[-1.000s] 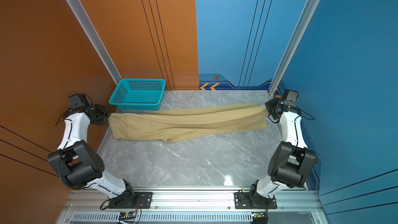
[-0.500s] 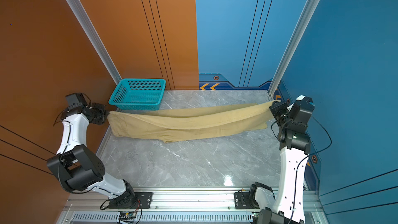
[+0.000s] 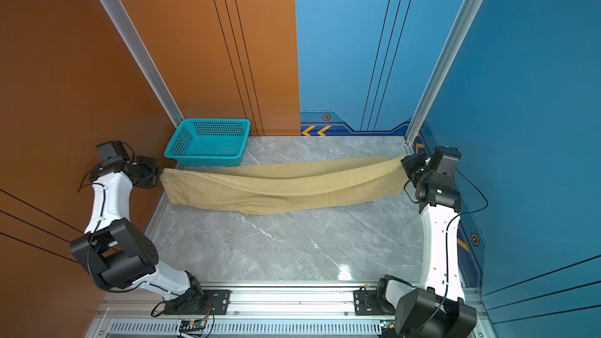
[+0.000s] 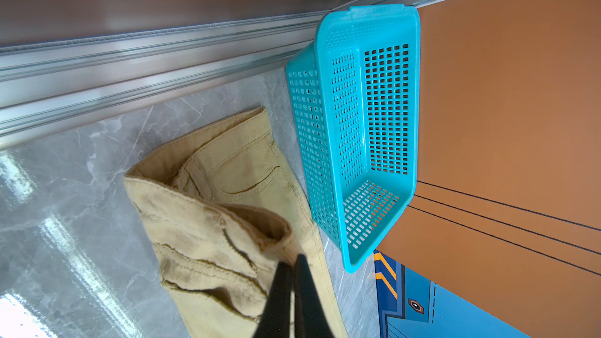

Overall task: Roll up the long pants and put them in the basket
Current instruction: Fold the long pant at the center of the board.

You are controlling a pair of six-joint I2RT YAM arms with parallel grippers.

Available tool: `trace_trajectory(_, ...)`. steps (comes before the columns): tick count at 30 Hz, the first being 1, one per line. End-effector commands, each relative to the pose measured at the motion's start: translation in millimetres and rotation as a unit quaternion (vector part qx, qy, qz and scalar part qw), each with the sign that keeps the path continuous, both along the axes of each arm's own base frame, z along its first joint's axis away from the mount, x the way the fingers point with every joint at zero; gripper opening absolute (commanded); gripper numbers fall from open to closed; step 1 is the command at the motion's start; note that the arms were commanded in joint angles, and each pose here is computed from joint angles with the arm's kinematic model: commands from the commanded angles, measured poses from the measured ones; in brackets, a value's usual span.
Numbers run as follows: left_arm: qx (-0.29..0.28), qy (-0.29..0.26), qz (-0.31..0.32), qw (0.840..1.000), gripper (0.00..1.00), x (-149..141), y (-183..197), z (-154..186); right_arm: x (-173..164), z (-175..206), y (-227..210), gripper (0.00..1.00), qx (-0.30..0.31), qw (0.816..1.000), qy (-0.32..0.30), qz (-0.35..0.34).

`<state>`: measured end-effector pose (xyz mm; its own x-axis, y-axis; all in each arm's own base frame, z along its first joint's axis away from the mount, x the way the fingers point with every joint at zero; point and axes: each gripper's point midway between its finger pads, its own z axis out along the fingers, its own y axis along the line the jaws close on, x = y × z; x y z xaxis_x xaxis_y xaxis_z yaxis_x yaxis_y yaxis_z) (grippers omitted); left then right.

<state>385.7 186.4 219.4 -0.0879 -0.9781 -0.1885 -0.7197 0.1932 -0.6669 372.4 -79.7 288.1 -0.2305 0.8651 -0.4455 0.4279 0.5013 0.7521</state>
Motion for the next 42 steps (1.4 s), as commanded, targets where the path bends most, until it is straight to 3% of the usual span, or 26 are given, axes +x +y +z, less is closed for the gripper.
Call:
trace_trajectory(1,0.015,-0.006,-0.001,1.000,0.00,10.0,7.2,3.3,20.9,-3.4,-9.5,0.00,-0.037,0.999,0.001,-0.009)
trace_trajectory(9,0.022,0.003,-0.006,1.000,0.00,22.4,8.7,-2.6,65.3,-52.8,-27.7,0.00,-0.034,0.997,0.068,-0.011)
trace_trajectory(14,0.029,0.015,-0.005,0.999,0.00,24.4,9.4,-10.9,72.9,-75.6,-36.9,0.00,-0.032,0.995,0.097,-0.021)
trace_trajectory(19,0.030,0.015,-0.005,0.999,0.00,24.2,11.7,-11.8,52.0,-52.5,-33.4,0.00,-0.048,0.995,0.081,-0.032)
trace_trajectory(25,0.030,0.011,-0.006,0.999,0.00,26.7,11.9,-8.9,4.5,-17.1,-28.4,0.00,-0.074,0.994,0.059,-0.053)
trace_trajectory(28,0.023,0.012,-0.009,1.000,0.00,31.0,10.5,-12.6,0.2,-19.2,-28.2,0.00,-0.079,0.993,0.060,-0.055)
trace_trajectory(42,0.027,0.020,-0.010,0.999,0.00,29.7,8.5,-17.1,84.6,-114.7,-50.3,0.00,-0.048,0.986,0.156,-0.041)
